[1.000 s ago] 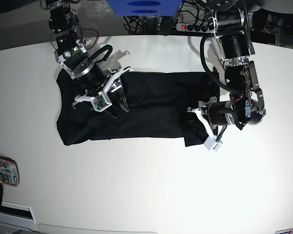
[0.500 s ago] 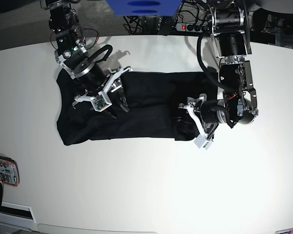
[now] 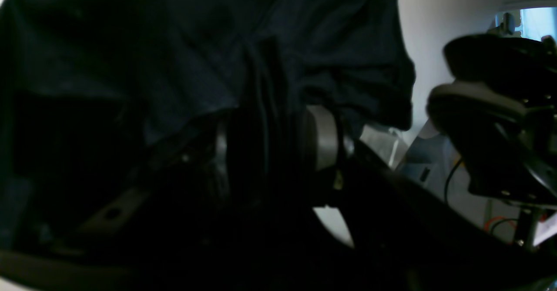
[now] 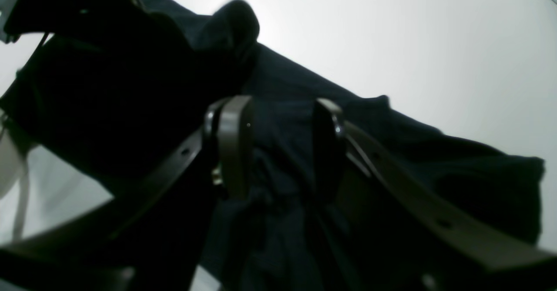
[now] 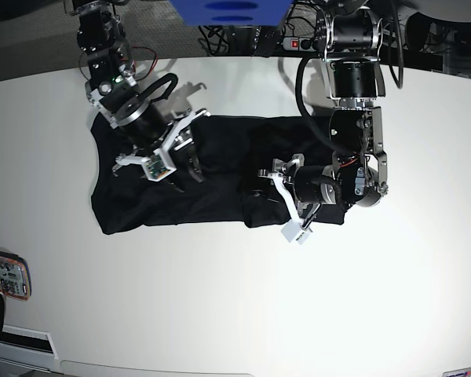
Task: Fold the T-shirt properly
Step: 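Lift the strip end with the left gripper and fold it toward the right gripper, then release the folded end and move both grippers apart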
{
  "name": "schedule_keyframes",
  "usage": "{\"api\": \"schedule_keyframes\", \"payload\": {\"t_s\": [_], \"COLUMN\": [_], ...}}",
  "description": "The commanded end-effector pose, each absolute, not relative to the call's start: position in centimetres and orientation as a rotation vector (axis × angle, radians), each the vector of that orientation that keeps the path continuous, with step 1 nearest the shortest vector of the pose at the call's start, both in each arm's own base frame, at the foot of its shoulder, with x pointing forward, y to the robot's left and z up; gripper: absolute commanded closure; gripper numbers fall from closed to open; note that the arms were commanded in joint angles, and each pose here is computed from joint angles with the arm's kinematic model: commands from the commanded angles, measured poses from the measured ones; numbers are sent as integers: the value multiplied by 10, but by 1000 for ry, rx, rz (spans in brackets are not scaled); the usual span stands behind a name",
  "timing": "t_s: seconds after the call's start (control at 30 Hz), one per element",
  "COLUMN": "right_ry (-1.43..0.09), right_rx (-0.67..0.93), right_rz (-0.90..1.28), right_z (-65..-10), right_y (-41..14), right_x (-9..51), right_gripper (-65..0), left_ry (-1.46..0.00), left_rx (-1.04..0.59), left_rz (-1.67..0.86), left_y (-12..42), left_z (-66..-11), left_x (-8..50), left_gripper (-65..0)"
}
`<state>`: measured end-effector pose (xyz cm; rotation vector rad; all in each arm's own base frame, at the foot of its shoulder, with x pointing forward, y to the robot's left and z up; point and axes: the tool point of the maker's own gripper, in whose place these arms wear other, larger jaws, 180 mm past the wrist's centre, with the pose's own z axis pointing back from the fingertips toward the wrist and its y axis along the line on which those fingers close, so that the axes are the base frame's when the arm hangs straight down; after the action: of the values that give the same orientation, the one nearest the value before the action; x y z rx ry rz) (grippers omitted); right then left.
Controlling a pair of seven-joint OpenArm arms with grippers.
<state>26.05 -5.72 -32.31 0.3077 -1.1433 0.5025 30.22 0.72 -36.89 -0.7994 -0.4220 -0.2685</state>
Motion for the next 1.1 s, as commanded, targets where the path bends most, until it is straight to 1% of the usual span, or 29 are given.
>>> {"api": "schedule_keyframes", "payload": {"t_s": [0.0, 0.13, 0.23, 0.33, 0.4, 0.53, 0.7, 0.77, 0.83, 0.9, 1.0, 1.07], "right_ry": [-1204, -1230, -1257, -1287, -1291, -1204, -1188, -1161, -1125, -1122, -1121, -1123], "right_rx": [288, 209, 147, 102, 66, -40, -95, -127, -158, -167, -167, -166], "right_rz": [488, 441, 405, 383, 360, 302, 308, 353, 391, 404, 407, 407], "right_z": [-307, -301, -293, -283, -279, -283, -271, -273, -277, -276, -276, -276], "right_y": [-66, -97, -120, -136, -151, -189, -204, -213, -223, -226, -226, -226], "right_x": [269, 280, 290, 300, 304, 312, 327, 322, 317, 316, 315, 315], "right_gripper": [-221, -221, -220, -218, -220, -222, -225, -254, -309, -379, -454, -467], "left_ry": [-469, -488, -506, -510, -545, -652, -743, -754, -753, -745, -738, -741], "left_rx": [-817, -903, -1008, -1052, -1023, -903, -790, -758, -728, -705, -682, -670], "left_rz": [-282, -273, -262, -278, -292, -402, -504, -529, -550, -561, -570, -578], "left_y": [4, -4, -14, -21, -11, 14, 34, 40, 46, 53, 60, 62], "left_z": [-355, -343, -328, -320, -313, -287, -263, -260, -261, -263, -264, -263], "left_x": [312, 312, 310, 308, 312, 312, 296, 290, 285, 283, 283, 282], "left_gripper": [-212, -212, -212, -212, -212, -212, -217, -217, -218, -218, -219, -219]}}
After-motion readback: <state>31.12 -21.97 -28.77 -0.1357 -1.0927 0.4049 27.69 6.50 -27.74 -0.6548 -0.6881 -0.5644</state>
